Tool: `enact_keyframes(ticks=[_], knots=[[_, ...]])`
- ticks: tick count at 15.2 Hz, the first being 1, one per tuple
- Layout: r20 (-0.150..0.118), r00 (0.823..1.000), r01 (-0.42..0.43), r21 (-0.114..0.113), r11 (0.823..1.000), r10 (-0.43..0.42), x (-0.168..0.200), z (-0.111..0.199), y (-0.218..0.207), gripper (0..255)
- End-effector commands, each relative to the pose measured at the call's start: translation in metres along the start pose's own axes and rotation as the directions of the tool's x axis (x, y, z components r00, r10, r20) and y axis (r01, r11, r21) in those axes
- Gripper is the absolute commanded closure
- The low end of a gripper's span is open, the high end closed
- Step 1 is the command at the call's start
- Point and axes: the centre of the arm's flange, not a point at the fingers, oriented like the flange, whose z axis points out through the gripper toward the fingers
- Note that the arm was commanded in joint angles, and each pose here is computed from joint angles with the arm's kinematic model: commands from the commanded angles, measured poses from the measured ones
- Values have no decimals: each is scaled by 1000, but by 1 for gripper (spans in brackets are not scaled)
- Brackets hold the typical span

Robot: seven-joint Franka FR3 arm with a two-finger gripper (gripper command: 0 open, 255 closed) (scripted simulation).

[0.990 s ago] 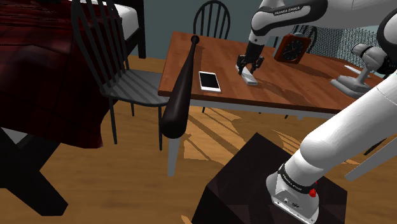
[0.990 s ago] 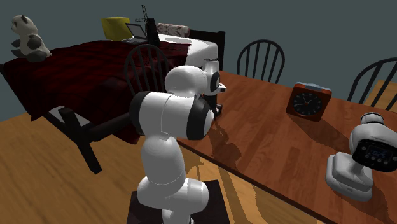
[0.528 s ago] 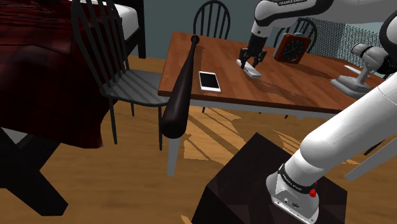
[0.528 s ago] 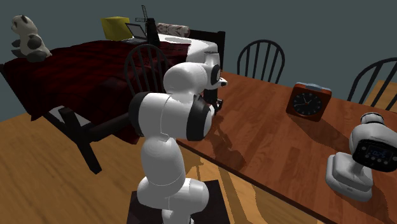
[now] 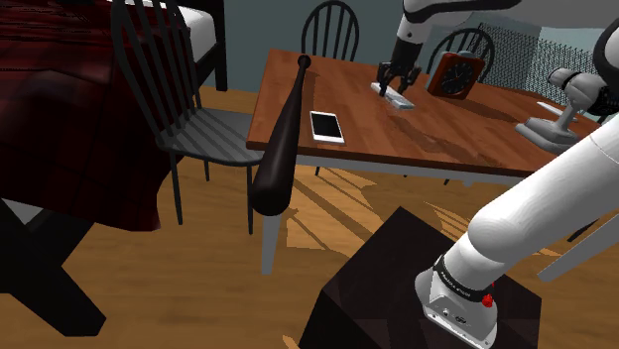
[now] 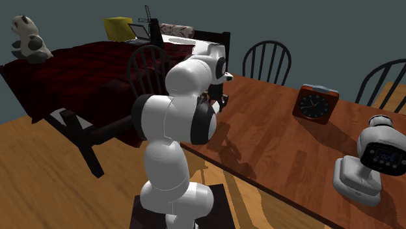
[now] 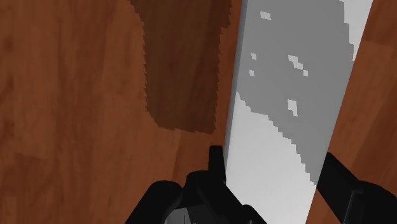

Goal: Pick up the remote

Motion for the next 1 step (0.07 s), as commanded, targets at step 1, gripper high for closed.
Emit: enact_keyframes(ticks=[1], knots=[[0, 1000, 0, 0, 1000, 0, 0, -4, 0, 255]])
